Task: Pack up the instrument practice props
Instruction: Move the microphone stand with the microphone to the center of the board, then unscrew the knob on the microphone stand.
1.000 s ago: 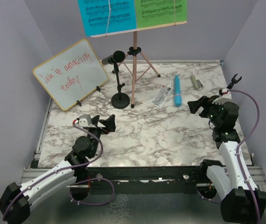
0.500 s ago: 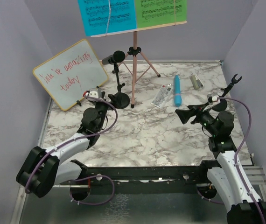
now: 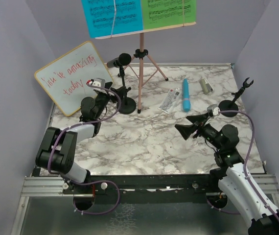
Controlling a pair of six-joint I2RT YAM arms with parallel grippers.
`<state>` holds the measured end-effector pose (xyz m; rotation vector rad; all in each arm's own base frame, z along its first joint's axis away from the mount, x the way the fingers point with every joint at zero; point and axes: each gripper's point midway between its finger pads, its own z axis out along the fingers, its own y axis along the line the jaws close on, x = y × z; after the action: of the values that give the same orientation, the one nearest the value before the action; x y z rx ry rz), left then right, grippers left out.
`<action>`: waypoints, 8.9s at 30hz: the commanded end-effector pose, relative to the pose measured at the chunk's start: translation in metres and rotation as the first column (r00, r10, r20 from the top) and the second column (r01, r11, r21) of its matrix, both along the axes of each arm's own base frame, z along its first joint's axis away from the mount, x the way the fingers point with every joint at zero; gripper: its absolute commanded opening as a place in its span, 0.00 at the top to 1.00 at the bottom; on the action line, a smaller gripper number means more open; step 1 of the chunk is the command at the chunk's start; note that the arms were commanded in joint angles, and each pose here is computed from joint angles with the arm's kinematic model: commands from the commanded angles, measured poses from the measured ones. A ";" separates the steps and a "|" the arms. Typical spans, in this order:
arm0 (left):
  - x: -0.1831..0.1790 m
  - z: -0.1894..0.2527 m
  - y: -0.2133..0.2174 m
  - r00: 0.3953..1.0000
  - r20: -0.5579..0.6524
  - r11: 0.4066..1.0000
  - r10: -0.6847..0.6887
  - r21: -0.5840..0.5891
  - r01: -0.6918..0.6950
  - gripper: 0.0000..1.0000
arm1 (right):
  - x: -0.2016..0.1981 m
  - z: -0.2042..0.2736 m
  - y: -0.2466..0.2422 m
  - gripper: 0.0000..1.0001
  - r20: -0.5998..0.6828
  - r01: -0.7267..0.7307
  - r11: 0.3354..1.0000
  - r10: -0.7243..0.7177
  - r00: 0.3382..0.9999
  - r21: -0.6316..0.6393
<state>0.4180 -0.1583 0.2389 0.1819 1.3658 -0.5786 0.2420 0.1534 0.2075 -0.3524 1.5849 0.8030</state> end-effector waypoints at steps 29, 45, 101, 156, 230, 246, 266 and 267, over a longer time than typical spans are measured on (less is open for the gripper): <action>-0.001 0.025 -0.032 0.941 0.150 0.943 -0.303 0.187 0.274 0.99 | 0.000 0.005 0.010 0.07 0.059 -0.050 0.999 0.051 0.997 -0.006; -0.115 0.036 -0.087 0.846 0.116 0.834 -0.521 0.277 0.476 1.00 | -0.001 -0.017 0.031 0.07 -0.029 -0.191 0.981 0.192 0.981 0.012; -0.150 0.007 -0.100 0.879 -0.009 0.877 -0.477 -0.081 0.474 0.26 | 0.005 -0.042 0.106 0.16 0.139 -0.452 0.736 0.586 0.799 -0.504; -0.168 0.002 -0.162 0.806 0.019 0.803 -0.592 0.105 0.587 1.00 | 0.015 -0.044 0.136 0.57 0.229 -0.523 0.607 0.755 0.614 -0.599; -0.149 -0.020 -0.134 0.900 -0.130 0.893 -0.416 0.127 0.431 1.00 | -0.033 -0.100 0.167 0.48 0.455 0.227 0.444 0.518 0.724 -0.867; -0.151 -0.021 -0.132 0.903 -0.112 0.889 -0.416 0.158 0.429 1.00 | -0.016 -0.062 0.125 0.22 0.104 -0.096 0.850 0.174 0.979 -0.518; -0.157 -0.020 -0.135 0.887 -0.104 0.871 -0.449 0.169 0.461 1.00 | 0.018 -0.040 0.133 0.35 -0.562 -0.192 0.941 0.321 0.763 0.277; -0.157 -0.020 -0.135 0.887 -0.103 0.871 -0.450 0.169 0.461 1.00 | 0.017 -0.041 0.136 0.36 -0.571 -0.200 0.933 0.342 0.746 0.298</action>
<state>0.2663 -0.2964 0.2505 0.6256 1.3368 -0.8628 0.2762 0.2660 0.1523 -0.2241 2.0035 1.1197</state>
